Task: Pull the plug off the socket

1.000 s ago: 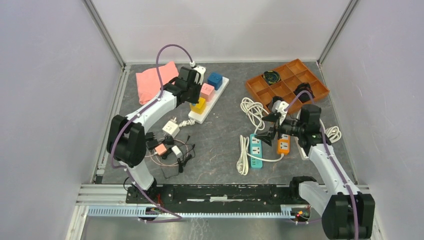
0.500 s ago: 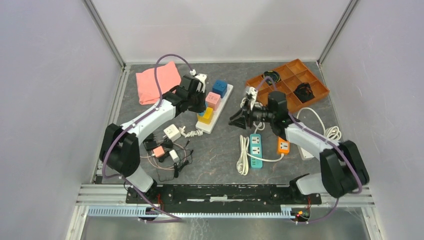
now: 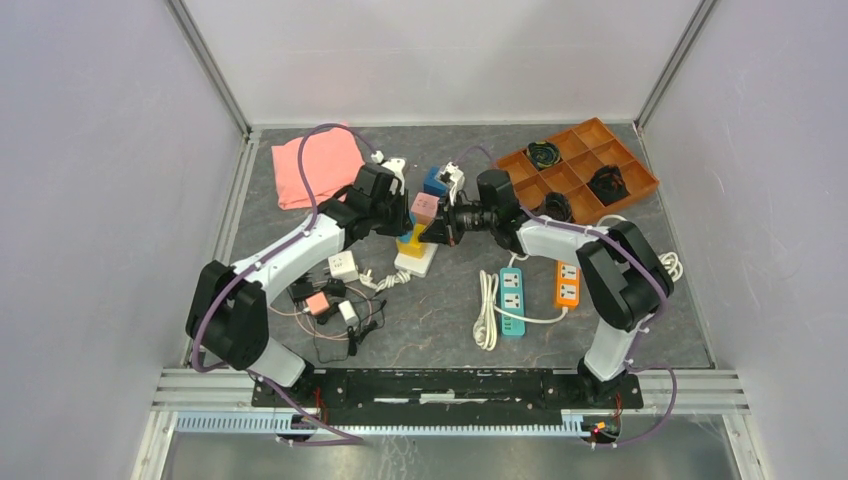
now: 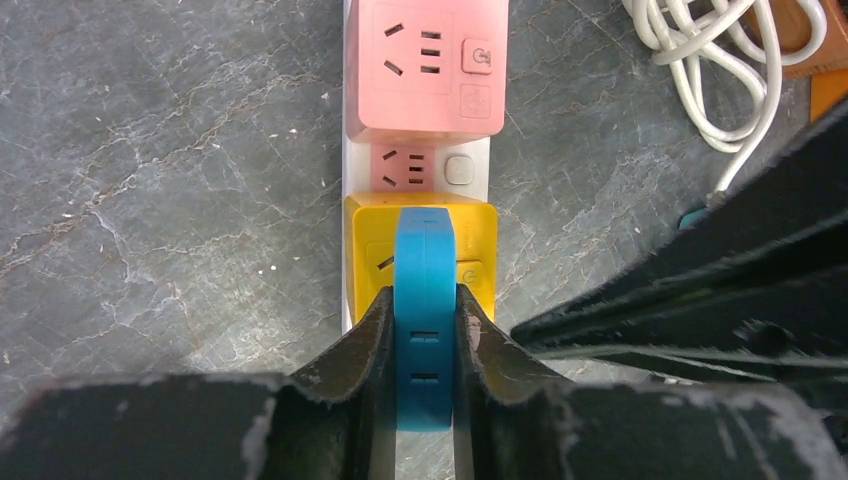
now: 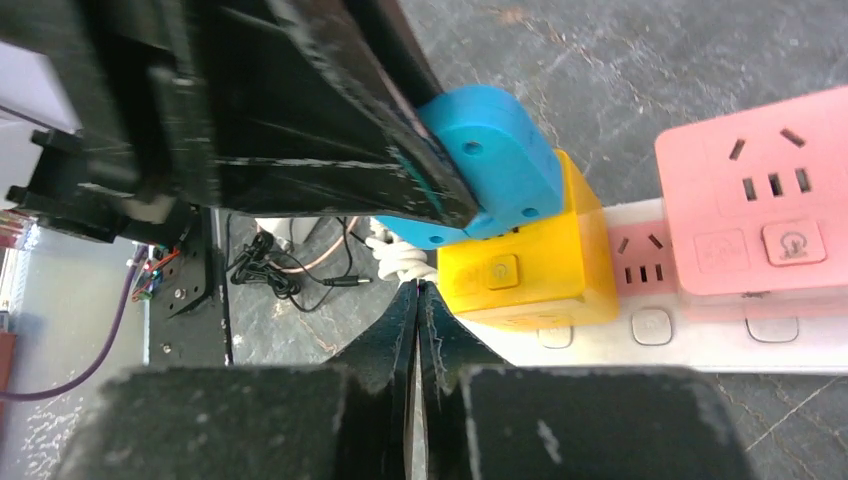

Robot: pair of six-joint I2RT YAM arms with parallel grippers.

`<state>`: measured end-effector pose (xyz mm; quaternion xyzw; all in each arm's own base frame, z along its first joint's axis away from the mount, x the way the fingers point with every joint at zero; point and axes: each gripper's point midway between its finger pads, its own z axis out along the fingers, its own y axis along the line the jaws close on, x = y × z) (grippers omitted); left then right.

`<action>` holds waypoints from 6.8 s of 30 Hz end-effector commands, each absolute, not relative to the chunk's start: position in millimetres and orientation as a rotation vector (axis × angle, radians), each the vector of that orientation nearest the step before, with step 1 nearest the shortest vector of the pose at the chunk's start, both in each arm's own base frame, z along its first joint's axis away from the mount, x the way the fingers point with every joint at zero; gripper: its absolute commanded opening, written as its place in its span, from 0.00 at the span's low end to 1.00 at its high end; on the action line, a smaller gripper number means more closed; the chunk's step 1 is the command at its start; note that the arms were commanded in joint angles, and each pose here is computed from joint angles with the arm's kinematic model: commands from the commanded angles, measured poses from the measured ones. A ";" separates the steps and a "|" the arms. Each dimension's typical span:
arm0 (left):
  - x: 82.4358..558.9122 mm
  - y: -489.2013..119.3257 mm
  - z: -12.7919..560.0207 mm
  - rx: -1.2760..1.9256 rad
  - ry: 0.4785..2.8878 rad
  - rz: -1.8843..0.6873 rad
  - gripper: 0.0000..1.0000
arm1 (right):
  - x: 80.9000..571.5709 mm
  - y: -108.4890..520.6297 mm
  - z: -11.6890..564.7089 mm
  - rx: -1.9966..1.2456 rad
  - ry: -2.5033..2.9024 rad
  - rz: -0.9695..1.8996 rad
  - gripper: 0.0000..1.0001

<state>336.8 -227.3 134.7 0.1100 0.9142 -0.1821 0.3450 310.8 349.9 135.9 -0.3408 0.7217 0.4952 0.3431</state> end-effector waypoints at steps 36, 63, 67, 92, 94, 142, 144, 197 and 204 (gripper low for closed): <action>341.8 -222.3 264.5 0.208 2.076 -0.554 0.02 | 331.1 355.9 95.6 -0.952 1.989 1.171 0.03; 302.6 -28.1 172.1 -0.360 2.092 -0.209 0.02 | 258.6 220.3 222.8 -1.205 1.393 0.799 0.33; 323.5 -3.0 147.9 -0.512 2.115 -0.217 0.02 | 254.6 213.9 210.8 -1.185 1.390 0.817 0.33; 349.6 42.5 65.5 -0.887 2.249 -0.374 0.79 | 261.4 202.8 195.9 -1.180 1.431 0.843 0.35; 348.0 45.9 70.1 -0.887 2.234 -0.347 0.88 | 261.2 202.3 196.3 -1.179 1.430 0.843 0.35; 294.8 -183.2 219.6 0.206 1.996 -0.393 1.00 | 261.6 189.0 189.5 -1.219 1.427 0.829 0.82; 294.8 -187.6 220.9 0.238 1.969 -0.416 1.00 | 261.9 188.9 188.7 -1.219 1.429 0.829 0.83; 326.9 -234.0 139.1 0.299 2.250 -0.520 1.00 | 261.7 188.9 184.9 -1.227 1.438 0.834 0.84; 341.6 -230.5 113.9 0.326 2.306 -0.228 1.00 | 261.7 189.1 183.1 -1.228 1.442 0.840 0.84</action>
